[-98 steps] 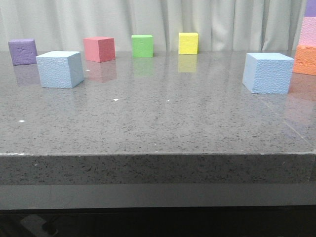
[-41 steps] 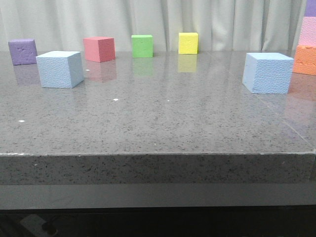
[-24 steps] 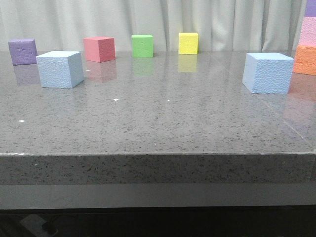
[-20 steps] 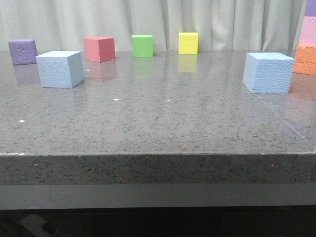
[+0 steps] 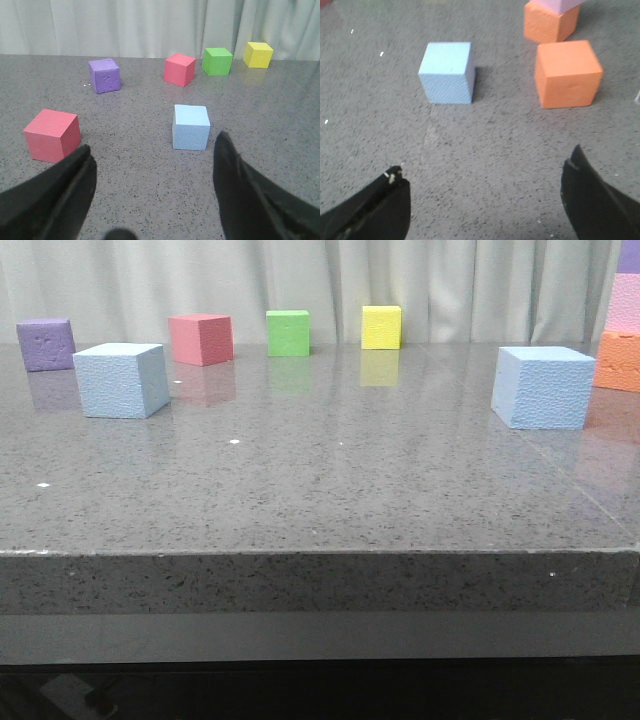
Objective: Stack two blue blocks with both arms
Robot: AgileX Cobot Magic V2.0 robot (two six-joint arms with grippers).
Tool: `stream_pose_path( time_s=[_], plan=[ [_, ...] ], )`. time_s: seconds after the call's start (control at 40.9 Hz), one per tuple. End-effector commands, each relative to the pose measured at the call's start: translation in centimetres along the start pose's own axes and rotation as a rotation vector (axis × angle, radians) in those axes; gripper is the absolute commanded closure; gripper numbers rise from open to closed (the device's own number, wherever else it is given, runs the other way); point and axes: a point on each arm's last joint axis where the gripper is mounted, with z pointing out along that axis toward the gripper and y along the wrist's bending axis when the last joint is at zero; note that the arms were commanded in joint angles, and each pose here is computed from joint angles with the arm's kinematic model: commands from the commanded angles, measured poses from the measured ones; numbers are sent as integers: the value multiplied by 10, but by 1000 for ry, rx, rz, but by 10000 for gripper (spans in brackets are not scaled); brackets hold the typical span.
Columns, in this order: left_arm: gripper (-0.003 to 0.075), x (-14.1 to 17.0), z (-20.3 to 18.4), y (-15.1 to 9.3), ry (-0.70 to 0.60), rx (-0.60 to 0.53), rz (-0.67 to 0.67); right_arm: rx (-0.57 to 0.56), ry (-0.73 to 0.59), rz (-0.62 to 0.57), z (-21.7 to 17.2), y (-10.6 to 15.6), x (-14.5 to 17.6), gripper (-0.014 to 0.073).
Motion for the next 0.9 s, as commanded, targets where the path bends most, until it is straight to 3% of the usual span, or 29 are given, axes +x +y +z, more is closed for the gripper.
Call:
stream_pose_path(
  time_s=[0.0,0.416,0.709,0.88],
  plan=[
    [229,-14,-1,-1,-87,10,-9,-48,-33,-46,3,7,-27,-34],
    [229,-14,-1,-1,-87,10,-9,-220,247,-155,74,55,-92,-30],
    [229,-14,-1,-1,-87,10,-9,4,332,-102,134,62,-133,-30],
    [229,-14,-1,-1,-87,10,-9,59,337,-83,163,62,-145,-30]
  ],
)
